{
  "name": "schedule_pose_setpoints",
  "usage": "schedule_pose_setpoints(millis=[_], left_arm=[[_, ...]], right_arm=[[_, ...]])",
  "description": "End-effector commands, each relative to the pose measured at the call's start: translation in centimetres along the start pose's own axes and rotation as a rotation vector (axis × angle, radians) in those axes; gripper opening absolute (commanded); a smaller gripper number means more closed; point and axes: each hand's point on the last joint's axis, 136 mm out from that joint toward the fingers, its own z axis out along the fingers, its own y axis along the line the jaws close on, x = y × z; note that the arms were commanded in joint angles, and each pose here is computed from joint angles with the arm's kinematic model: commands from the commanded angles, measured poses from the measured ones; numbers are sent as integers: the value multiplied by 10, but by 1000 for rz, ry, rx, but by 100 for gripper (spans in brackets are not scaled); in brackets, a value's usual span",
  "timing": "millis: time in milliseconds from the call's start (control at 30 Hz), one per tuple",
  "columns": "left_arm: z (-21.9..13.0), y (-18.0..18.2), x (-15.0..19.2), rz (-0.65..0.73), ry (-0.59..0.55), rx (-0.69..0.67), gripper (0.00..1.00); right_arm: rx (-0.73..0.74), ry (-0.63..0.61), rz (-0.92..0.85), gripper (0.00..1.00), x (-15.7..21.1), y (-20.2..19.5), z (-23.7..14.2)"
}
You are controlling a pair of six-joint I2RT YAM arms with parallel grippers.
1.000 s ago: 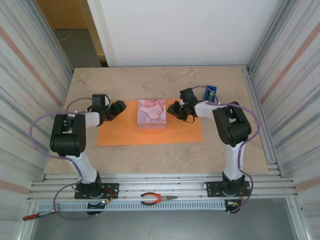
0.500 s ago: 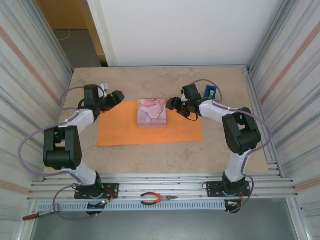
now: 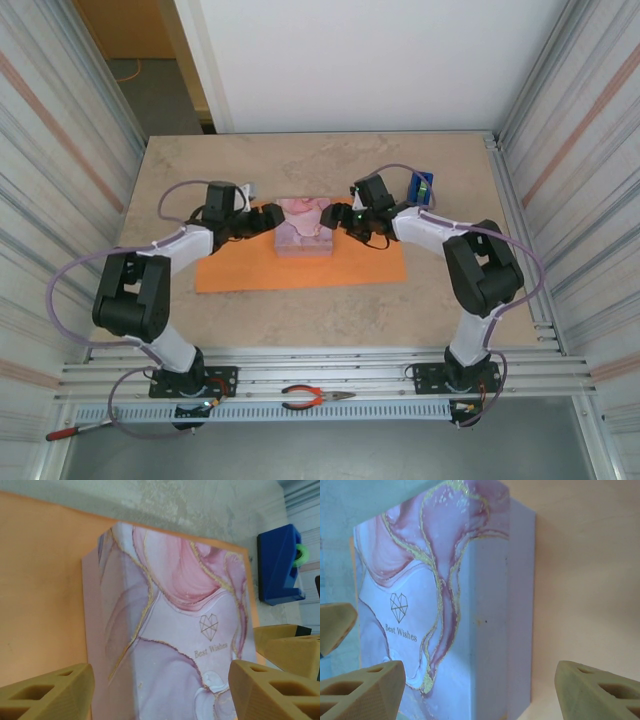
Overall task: Wrap the gift box in paper
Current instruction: Pick up the gift box from the wrapping paper, then place the gift box on the wrapping paper.
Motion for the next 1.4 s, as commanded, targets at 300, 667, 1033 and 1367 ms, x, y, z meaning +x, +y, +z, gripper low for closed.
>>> schedule_pose_setpoints(millis=[300, 667, 1033, 1367], left_arm=[[28, -13, 13, 76, 78, 37, 61], [0, -55, 12, 112, 51, 136, 57], [-5, -51, 39, 98, 78, 126, 60], [2, -6, 55, 38, 87, 12, 63]], right_arm=[[-59, 50, 19, 59, 7, 9, 17], [-104, 34, -20, 38, 14, 37, -7], [-69, 38, -21, 39, 35, 28, -13], [-21, 43, -3, 61, 37, 10, -5]])
